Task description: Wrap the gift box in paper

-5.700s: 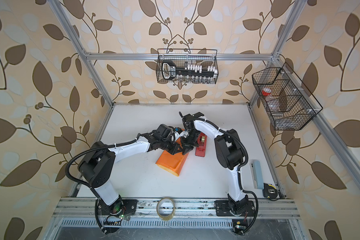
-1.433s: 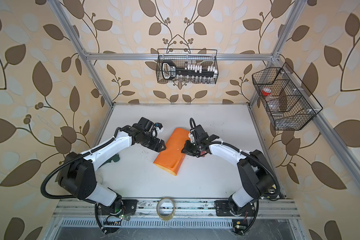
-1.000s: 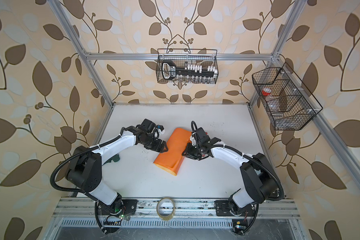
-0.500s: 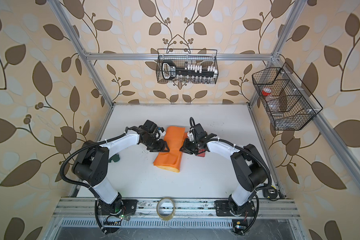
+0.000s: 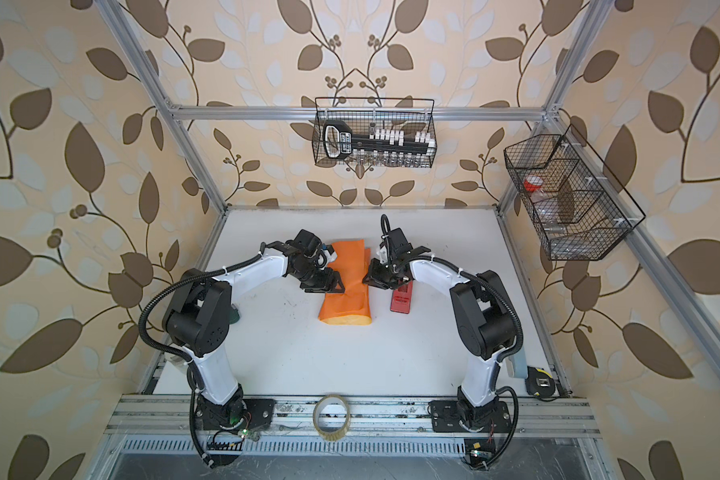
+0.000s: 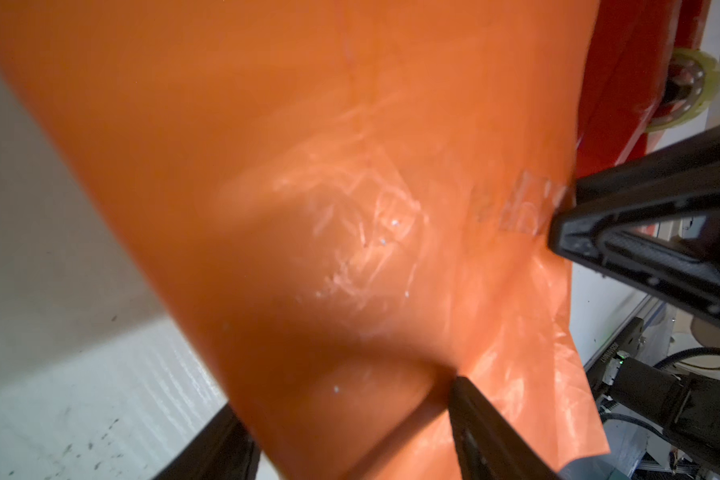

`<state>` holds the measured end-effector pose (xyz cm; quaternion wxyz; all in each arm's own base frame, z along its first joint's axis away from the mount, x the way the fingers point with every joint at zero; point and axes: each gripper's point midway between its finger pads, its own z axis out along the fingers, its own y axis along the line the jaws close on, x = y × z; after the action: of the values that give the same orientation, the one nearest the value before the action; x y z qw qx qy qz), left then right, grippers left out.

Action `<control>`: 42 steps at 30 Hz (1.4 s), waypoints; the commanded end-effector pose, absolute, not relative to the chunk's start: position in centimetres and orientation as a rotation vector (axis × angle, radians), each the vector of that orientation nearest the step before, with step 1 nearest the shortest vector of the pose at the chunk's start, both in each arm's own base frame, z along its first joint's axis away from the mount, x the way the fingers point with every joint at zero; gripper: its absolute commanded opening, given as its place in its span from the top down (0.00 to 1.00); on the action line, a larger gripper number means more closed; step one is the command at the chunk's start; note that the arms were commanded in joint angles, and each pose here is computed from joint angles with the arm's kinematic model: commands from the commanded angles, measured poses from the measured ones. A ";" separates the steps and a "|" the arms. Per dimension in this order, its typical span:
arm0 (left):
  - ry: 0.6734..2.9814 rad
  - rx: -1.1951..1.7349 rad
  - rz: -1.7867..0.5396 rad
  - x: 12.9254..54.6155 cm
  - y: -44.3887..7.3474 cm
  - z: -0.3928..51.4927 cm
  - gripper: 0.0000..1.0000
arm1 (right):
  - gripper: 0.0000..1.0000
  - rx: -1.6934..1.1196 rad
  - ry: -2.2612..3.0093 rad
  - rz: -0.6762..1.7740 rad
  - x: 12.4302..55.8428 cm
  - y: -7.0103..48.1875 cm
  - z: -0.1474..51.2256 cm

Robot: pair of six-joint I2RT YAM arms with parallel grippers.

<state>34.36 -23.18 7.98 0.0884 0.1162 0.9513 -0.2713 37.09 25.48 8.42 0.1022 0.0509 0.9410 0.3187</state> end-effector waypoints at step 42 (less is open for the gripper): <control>2.279 1.056 -0.304 30.8 -21.8 14.4 0.14 | 0.48 -0.261 2.712 0.639 30.2 26.5 9.0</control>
<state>30.77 -21.46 13.57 0.2837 0.3456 0.8841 -0.1360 29.54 25.72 8.84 0.1624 -0.0772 0.9558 0.2327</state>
